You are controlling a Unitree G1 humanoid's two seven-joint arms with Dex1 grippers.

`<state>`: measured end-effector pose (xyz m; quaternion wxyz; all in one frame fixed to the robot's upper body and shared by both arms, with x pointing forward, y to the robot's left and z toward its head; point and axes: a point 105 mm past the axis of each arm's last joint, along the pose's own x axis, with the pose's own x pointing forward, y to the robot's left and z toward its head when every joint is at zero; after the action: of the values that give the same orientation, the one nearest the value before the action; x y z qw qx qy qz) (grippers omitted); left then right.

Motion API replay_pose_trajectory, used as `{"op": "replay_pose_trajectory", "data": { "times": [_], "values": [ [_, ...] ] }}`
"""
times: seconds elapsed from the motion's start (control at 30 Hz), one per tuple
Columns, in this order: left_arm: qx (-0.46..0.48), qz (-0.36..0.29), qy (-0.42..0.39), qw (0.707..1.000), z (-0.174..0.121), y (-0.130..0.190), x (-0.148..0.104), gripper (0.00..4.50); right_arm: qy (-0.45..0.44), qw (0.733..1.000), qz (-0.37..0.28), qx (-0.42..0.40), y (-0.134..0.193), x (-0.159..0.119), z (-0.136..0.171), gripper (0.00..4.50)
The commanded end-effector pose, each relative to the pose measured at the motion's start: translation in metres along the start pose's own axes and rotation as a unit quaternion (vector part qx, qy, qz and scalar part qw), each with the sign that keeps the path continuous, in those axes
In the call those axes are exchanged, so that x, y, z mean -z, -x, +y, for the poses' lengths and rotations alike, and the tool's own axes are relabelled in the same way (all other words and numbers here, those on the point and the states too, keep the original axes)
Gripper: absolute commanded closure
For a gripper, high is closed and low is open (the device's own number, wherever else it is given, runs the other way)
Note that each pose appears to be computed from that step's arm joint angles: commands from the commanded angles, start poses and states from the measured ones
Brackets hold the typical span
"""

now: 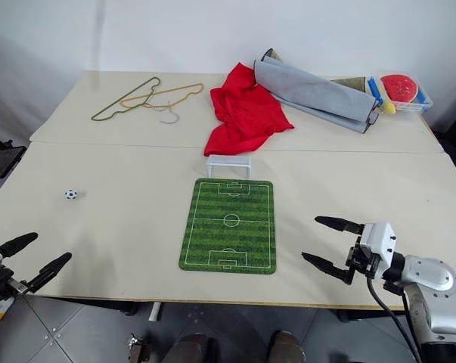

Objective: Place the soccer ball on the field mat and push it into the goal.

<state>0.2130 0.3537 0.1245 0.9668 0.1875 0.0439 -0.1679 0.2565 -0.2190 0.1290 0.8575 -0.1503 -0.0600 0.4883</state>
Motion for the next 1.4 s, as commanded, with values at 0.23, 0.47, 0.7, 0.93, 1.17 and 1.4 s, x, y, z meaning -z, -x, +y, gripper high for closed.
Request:
{"op": "replay_pose_trajectory", "data": {
  "times": [0.23,0.47,0.7,0.93,1.17,1.4],
  "values": [
    [-0.045,-0.012,0.029,0.999,0.006,0.018,0.001,0.04,0.001,0.995,-0.077,-0.063,-0.021,-0.026,0.014,0.0],
    [-0.195,-0.014,0.152,0.969,0.025,0.06,0.043,0.04,-0.022,0.975,-0.216,-0.052,-0.06,-0.074,0.017,0.0],
    [-0.203,-0.051,0.168,0.963,0.023,0.032,0.031,0.04,0.0,0.976,-0.213,-0.054,-0.067,-0.075,0.017,0.0],
    [-0.22,-0.042,0.17,0.96,0.058,-0.036,0.008,0.04,-0.008,0.98,-0.193,-0.056,-0.062,-0.059,0.019,0.0],
    [-0.211,-0.036,0.155,0.965,0.078,-0.084,-0.009,0.04,-0.019,0.98,-0.186,-0.061,-0.055,-0.045,0.024,0.0],
    [-0.205,-0.014,0.157,0.966,0.078,-0.106,-0.005,0.04,-0.032,0.981,-0.184,-0.057,-0.046,-0.029,0.03,0.0]
  ]
}}
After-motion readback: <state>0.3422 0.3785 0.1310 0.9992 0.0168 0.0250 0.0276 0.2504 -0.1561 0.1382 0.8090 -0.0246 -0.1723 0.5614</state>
